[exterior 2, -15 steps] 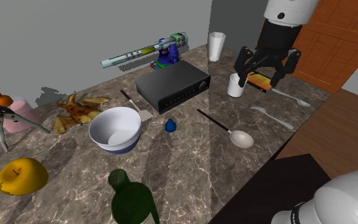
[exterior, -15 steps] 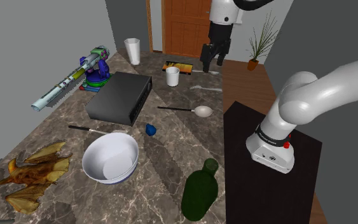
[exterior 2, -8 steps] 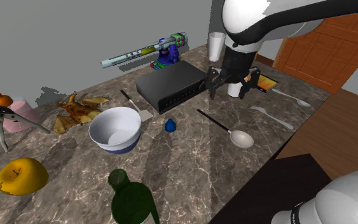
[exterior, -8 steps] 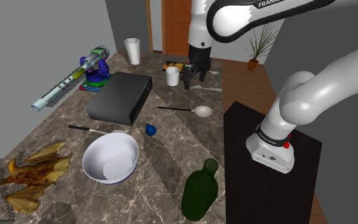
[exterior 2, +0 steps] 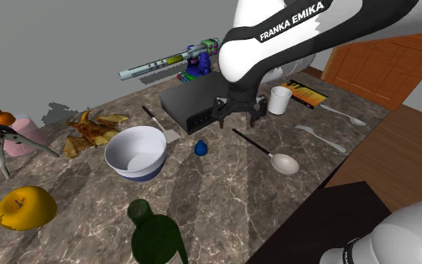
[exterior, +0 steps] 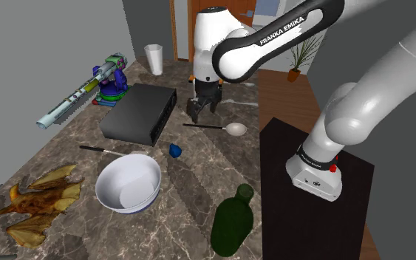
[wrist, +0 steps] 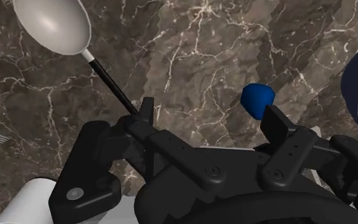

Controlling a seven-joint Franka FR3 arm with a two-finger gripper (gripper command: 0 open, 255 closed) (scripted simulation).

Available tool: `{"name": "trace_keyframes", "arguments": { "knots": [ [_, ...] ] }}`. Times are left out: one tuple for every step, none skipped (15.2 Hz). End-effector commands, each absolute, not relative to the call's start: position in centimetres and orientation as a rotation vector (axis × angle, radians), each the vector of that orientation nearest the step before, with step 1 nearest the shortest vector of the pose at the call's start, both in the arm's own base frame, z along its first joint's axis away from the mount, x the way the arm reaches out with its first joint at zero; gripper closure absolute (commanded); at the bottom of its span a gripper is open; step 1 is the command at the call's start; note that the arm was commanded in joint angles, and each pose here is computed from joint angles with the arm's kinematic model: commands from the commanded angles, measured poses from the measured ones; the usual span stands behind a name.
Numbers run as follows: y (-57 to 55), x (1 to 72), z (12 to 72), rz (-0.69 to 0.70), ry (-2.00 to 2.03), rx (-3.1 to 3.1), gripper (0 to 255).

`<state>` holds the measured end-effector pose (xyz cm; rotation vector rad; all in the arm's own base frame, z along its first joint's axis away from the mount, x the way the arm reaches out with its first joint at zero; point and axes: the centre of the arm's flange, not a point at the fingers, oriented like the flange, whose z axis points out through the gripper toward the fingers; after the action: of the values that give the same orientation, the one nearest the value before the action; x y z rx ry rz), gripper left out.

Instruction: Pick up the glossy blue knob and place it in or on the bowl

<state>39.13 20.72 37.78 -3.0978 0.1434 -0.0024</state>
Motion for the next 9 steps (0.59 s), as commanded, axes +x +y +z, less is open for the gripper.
{"name": "trace_keyframes", "arguments": {
  "knots": [
    [22.5, 40.0, 36.0, -0.015, 0.142, -3.098, 0],
    [23.4, 40.5, 35.1, -0.021, 0.140, -3.100, 0],
    [24.3, 41.0, 34.2, -0.026, 0.139, -3.101, 0],
    [25.1, 41.4, 33.3, -0.032, 0.138, -3.103, 0],
    [26.0, 41.9, 32.4, -0.037, 0.136, -3.104, 0],
    [26.8, 42.4, 31.6, -0.043, 0.135, -3.106, 0],
    [27.7, 42.9, 30.7, -0.048, 0.134, -3.107, 0],
    [28.5, 43.4, 29.8, -0.054, 0.133, -3.108, 0],
    [29.4, 43.9, 29.0, -0.059, 0.131, -3.110, 0]
  ]
}}
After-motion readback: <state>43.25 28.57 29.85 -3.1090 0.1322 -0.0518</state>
